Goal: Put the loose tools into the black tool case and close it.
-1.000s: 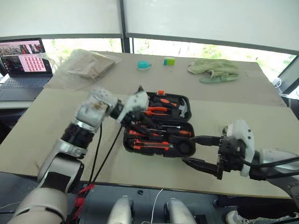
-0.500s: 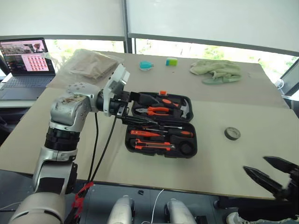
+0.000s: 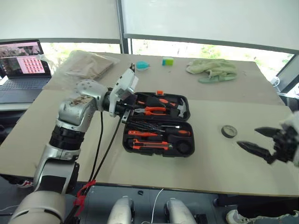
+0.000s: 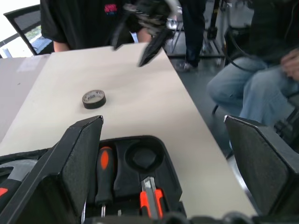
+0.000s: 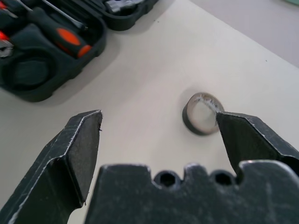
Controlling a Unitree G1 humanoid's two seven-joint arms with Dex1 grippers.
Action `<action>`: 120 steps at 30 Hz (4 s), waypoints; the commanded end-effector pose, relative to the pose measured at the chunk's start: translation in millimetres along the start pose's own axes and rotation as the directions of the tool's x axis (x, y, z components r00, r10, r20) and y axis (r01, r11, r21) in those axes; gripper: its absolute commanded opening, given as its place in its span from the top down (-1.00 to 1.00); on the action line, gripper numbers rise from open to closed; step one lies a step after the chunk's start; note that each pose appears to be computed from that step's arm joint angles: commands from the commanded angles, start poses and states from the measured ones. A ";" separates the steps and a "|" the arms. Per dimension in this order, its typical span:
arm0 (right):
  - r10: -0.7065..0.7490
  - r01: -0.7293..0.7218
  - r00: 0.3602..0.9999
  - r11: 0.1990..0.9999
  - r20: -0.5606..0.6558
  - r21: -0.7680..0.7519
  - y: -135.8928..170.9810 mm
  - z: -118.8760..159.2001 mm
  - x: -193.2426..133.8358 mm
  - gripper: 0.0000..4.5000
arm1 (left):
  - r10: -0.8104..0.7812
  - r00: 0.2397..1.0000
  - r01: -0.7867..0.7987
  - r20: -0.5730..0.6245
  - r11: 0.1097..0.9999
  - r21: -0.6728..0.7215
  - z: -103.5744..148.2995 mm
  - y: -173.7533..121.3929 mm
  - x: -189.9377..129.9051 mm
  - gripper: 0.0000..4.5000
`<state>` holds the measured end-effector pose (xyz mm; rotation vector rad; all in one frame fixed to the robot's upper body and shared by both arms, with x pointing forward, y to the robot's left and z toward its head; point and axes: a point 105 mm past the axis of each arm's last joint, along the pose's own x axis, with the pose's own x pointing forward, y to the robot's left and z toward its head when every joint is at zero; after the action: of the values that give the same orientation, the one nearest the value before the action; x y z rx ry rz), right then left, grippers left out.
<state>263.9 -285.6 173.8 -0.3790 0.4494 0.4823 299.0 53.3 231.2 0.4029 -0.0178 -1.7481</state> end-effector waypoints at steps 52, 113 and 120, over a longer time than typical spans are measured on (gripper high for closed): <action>0.483 -0.488 0.869 0.806 -0.104 -0.334 124.4 13.9 90.2 0.98 | 0.024 0.997 -0.026 -0.070 0.999 -0.035 -35.6 -19.1 7.6 -1.00; 0.581 -0.570 0.814 0.797 -0.002 -0.199 116.5 -2.5 70.8 1.00 | 0.185 0.904 -0.287 -0.384 0.931 -0.227 -135.9 -56.0 -37.7 0.96; 0.521 -0.522 0.852 0.839 -0.049 -0.156 114.3 -27.4 58.0 1.00 | 0.206 0.856 -0.335 -0.474 0.919 -0.207 -152.9 -72.3 -54.2 0.96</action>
<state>239.8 -179.5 81.9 -0.3695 0.5710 1.0826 286.1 148.6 88.1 0.5203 0.4680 -1.3163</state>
